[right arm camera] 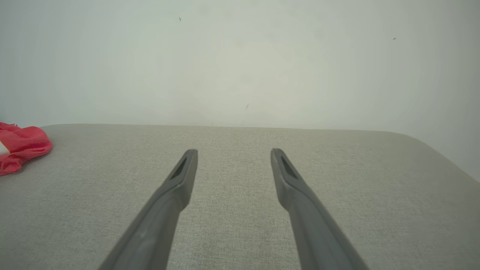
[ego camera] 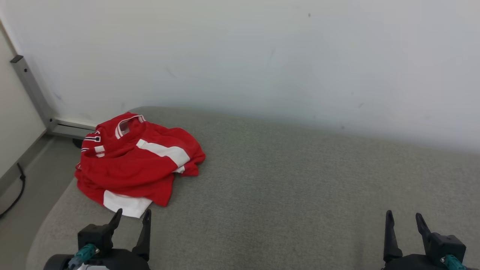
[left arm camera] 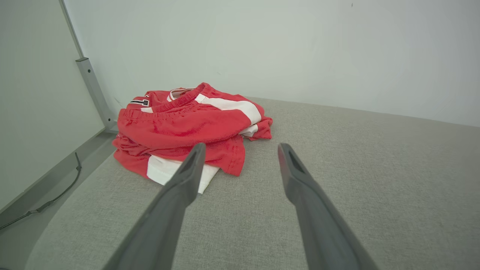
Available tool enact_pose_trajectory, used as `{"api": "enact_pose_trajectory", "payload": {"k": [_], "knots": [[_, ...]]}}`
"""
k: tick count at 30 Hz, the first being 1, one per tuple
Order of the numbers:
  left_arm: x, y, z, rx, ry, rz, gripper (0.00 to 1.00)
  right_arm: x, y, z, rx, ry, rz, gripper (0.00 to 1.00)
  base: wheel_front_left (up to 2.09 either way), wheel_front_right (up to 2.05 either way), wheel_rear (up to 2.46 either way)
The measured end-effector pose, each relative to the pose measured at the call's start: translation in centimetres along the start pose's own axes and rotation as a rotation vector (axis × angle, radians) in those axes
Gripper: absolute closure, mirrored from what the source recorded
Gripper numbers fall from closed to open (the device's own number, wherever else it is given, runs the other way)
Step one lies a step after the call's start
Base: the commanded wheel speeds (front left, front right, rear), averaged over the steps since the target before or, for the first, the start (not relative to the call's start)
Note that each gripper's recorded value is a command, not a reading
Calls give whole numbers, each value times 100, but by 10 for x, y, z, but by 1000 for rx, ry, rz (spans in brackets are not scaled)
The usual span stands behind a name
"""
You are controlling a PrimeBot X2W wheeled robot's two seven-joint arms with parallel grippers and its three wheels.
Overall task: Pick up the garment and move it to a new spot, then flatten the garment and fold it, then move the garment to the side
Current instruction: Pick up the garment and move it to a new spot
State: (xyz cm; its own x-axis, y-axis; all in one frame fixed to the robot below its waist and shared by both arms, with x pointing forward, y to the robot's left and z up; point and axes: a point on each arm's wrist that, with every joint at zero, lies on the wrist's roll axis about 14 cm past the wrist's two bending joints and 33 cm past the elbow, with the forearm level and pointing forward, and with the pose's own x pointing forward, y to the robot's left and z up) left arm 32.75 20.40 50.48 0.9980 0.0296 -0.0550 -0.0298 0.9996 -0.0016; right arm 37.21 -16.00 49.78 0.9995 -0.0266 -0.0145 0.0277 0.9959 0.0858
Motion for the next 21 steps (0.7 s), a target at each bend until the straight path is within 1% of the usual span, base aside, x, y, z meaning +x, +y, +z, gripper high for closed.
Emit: {"api": "enact_pose_trajectory", "payload": {"k": [5,10,17,21], "knots": [[-16,32,0,2,-5,87,0,10,40,3,-1,-5,107,0,0,0,0],[-31,53,3,-7,-14,157,0,19,71,8,-3,-16,188,0,0,0,0],[-54,87,-6,-25,11,278,0,33,120,11,2,-13,312,0,0,0,0],[-61,92,-19,-46,59,306,0,36,131,5,3,3,338,0,0,0,0]]}}
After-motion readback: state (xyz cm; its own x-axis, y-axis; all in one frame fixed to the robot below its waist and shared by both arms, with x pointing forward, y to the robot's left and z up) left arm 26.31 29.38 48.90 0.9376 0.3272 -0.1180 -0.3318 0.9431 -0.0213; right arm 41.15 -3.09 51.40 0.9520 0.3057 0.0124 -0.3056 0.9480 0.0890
